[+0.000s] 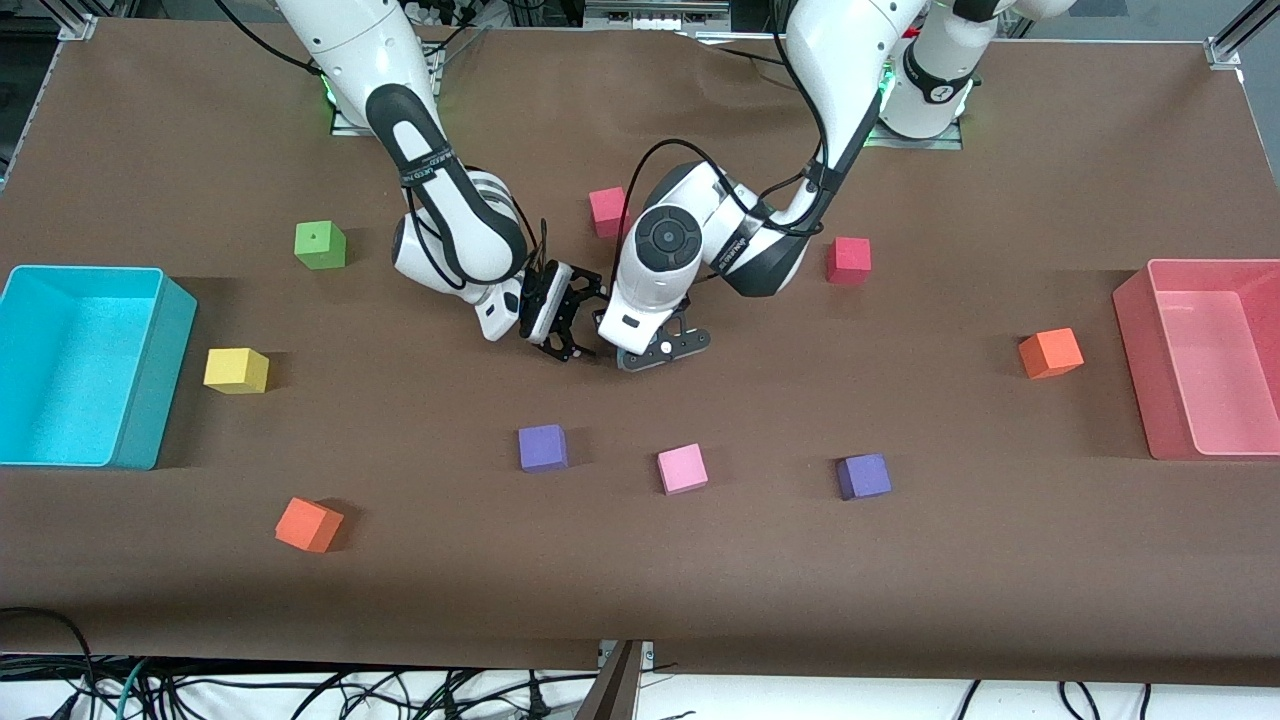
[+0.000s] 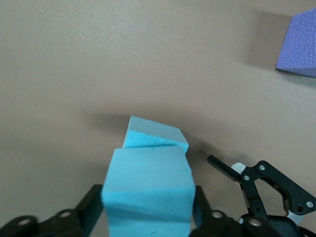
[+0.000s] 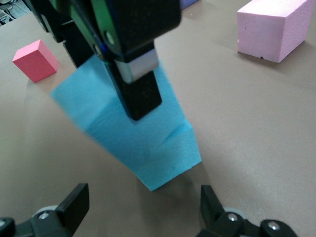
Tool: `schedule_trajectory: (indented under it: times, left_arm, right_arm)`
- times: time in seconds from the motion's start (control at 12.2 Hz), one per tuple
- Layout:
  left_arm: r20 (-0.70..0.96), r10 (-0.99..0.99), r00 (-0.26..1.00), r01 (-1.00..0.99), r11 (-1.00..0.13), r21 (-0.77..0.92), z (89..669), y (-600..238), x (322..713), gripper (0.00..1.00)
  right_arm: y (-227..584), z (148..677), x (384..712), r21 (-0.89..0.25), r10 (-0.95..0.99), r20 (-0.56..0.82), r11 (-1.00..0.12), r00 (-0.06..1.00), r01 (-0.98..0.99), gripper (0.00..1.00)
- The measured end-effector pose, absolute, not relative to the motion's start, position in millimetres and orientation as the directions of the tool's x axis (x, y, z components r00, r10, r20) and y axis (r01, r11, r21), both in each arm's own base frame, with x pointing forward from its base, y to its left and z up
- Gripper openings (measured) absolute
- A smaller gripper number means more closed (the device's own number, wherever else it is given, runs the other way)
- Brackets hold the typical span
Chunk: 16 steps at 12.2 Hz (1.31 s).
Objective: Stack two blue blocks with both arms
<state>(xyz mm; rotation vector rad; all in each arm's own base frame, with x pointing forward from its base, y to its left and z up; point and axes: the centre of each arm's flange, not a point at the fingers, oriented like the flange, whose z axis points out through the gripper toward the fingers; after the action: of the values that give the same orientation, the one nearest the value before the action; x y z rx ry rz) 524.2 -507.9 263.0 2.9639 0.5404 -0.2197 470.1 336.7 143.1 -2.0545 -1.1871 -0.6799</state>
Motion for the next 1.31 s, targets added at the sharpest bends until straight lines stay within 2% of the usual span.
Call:
schedule_trajectory:
  times: [0.16,0.49,0.74,1.06,1.31]
  left_arm:
    - [-0.161,0.338,0.927,0.356,-0.929,0.097,264,-510,523,1.0]
    - [-0.141,0.358,0.923,0.374,-0.92,0.115,301,-497,541,1.0]
    - [-0.174,0.389,0.905,0.407,-0.91,0.082,368,-450,559,1.0]
    - [-0.192,0.294,0.936,0.316,-0.944,0.093,463,-348,580,1.0]
    - [-0.188,0.138,0.972,0.163,-0.979,0.126,525,-202,591,1.0]
  right_arm:
    - [337,143,470,-0.283,0.542,0.708,-0.37,0.453,0.885,1.0]
    - [337,144,471,-0.282,0.541,0.71,-0.369,0.451,0.886,1.0]
    - [336,147,473,-0.28,0.536,0.713,-0.373,0.451,0.885,1.0]
    - [325,157,464,-0.339,0.502,0.69,-0.411,0.521,0.846,1.0]
    - [312,172,460,-0.428,0.467,0.659,-0.411,0.589,0.805,1.0]
